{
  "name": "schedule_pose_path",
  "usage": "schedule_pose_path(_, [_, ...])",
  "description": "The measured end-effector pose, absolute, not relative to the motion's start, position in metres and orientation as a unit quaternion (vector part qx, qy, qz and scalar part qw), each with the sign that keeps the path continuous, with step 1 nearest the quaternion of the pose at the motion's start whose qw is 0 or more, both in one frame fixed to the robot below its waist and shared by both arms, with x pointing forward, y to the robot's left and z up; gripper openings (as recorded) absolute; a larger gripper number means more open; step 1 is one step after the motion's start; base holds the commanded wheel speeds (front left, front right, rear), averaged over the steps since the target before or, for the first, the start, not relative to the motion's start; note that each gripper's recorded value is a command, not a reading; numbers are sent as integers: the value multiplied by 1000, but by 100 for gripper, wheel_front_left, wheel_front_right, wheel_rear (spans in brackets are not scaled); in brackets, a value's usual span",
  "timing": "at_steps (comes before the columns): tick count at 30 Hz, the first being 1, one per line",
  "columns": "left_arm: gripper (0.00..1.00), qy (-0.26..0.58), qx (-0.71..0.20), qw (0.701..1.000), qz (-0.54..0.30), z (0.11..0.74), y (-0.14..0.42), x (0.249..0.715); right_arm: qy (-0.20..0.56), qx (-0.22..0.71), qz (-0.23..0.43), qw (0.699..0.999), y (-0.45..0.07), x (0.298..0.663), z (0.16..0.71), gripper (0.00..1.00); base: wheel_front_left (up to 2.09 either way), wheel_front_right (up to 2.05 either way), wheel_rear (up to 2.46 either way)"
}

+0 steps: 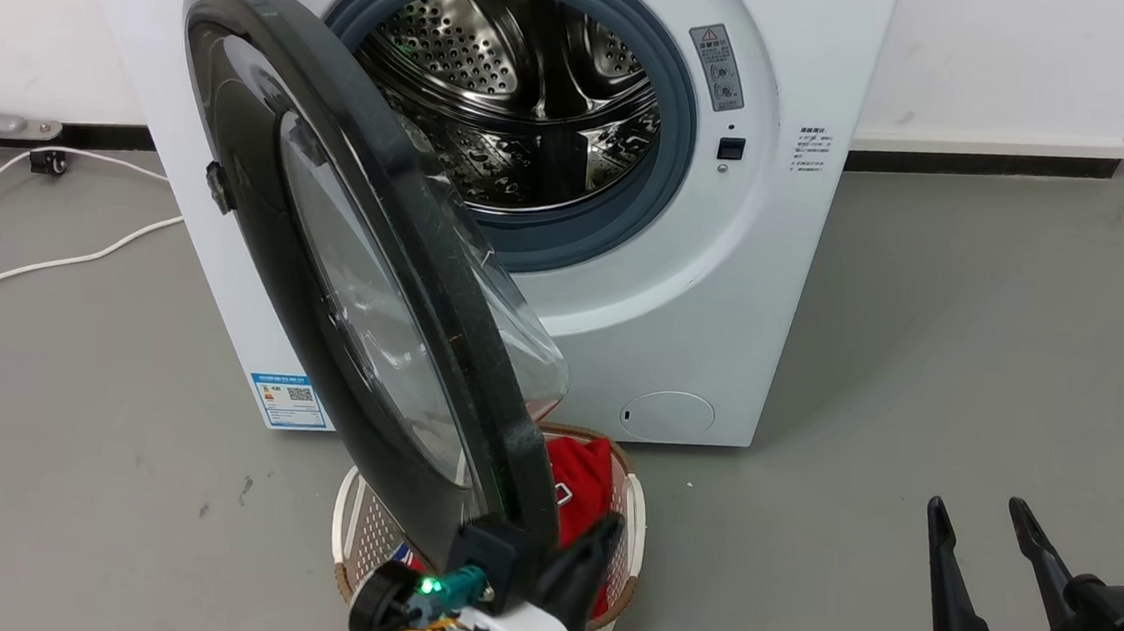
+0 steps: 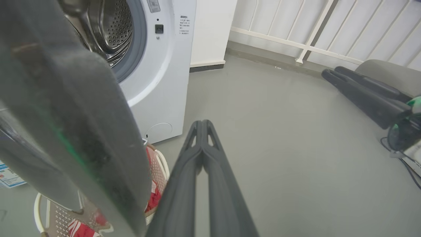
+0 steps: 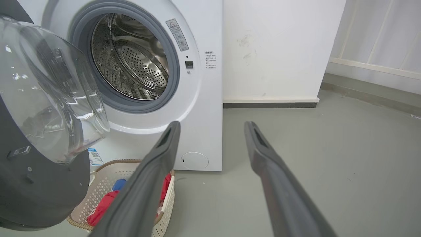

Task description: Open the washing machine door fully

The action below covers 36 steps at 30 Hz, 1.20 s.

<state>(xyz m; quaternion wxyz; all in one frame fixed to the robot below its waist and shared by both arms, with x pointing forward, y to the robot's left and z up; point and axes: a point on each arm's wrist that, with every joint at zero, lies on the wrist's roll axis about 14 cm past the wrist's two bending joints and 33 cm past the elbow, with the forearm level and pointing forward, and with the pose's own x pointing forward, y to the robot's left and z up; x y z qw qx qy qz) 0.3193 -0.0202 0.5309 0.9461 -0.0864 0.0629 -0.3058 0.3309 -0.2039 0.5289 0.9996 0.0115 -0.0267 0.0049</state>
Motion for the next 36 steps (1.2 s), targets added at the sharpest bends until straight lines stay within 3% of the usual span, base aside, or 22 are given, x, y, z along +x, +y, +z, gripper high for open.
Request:
schedule_pose_path(15, [0, 39, -104, 968, -225, 531, 11, 347, -27, 16, 7, 999, -202, 332, 529, 100, 0, 0, 0])
schedule_pose_path(36, [0, 20, -118, 983, -141, 529, 63, 326, -29, 17, 41, 999, -180, 347, 531, 100, 0, 0, 0])
